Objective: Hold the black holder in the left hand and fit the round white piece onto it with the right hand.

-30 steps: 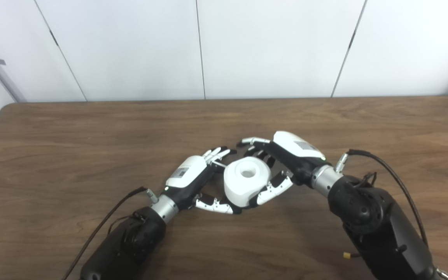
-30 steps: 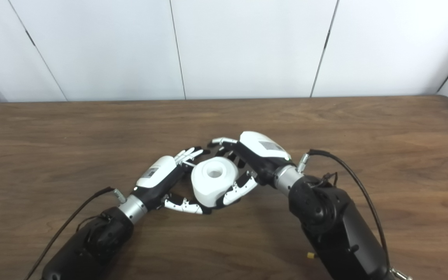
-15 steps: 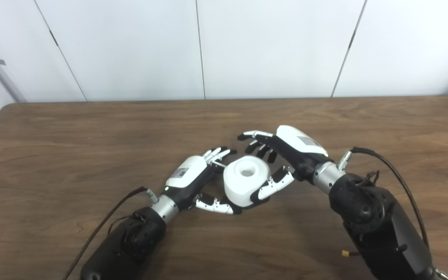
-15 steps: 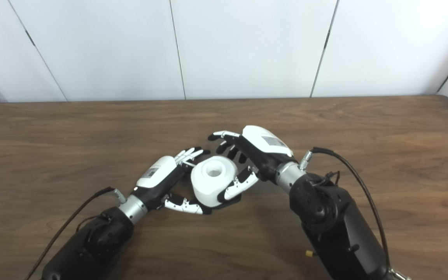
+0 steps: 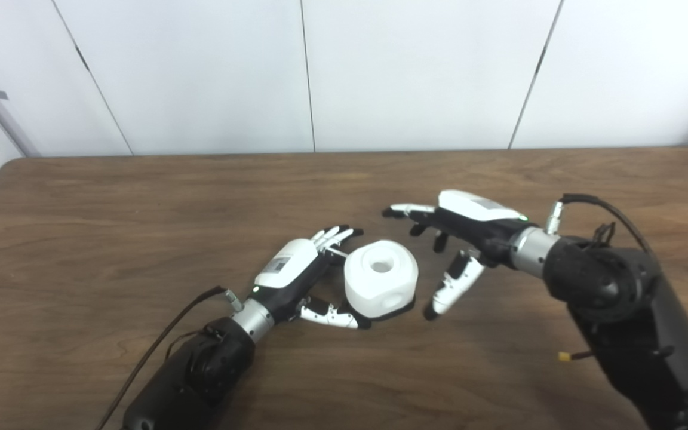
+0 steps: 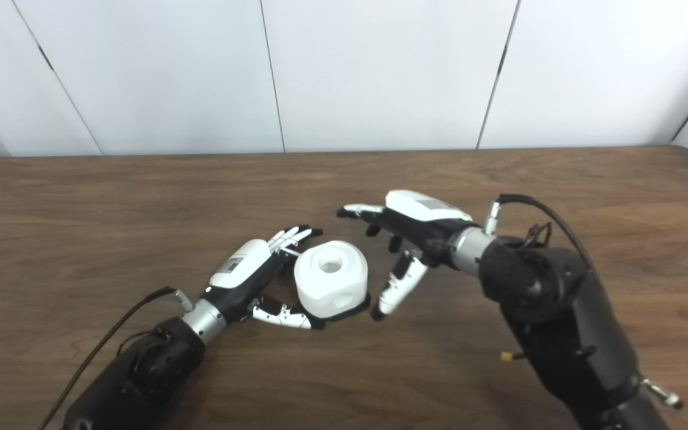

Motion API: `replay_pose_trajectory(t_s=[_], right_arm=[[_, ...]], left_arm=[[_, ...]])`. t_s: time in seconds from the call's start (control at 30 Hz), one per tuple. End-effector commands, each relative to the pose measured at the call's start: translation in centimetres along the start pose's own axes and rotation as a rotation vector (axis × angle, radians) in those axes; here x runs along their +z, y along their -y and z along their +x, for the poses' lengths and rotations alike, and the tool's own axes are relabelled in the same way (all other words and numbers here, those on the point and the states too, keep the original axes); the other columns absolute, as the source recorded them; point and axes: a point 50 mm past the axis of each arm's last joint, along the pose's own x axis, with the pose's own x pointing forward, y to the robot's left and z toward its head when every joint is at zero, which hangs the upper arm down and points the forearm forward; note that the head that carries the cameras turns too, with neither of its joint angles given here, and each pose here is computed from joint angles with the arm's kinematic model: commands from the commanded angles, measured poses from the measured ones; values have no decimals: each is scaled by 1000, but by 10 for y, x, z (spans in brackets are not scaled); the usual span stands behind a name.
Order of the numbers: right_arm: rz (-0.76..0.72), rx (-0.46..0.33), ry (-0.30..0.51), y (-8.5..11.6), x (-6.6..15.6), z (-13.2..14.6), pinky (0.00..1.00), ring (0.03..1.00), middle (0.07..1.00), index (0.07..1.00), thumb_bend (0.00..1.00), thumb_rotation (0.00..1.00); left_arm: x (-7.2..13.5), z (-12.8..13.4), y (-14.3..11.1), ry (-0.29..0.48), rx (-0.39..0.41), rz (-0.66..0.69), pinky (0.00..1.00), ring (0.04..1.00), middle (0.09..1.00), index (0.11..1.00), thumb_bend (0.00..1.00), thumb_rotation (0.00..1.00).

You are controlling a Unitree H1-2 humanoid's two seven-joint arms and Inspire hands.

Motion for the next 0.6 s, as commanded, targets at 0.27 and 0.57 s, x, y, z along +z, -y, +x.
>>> replay_pose_trajectory(t_s=[0.27,0.57], right_arm=[[65,-105,36,37,-18,-26,650,837,889,879,954,36],[508,-537,130,4,-51,0,525,605,668,673,699,108]], left_arm=[[-10,-10,25,-75,-156,8,1000,1000,959,483,524,61],[-11,-11,26,-75,-153,6,1000,1000,958,483,524,62]])
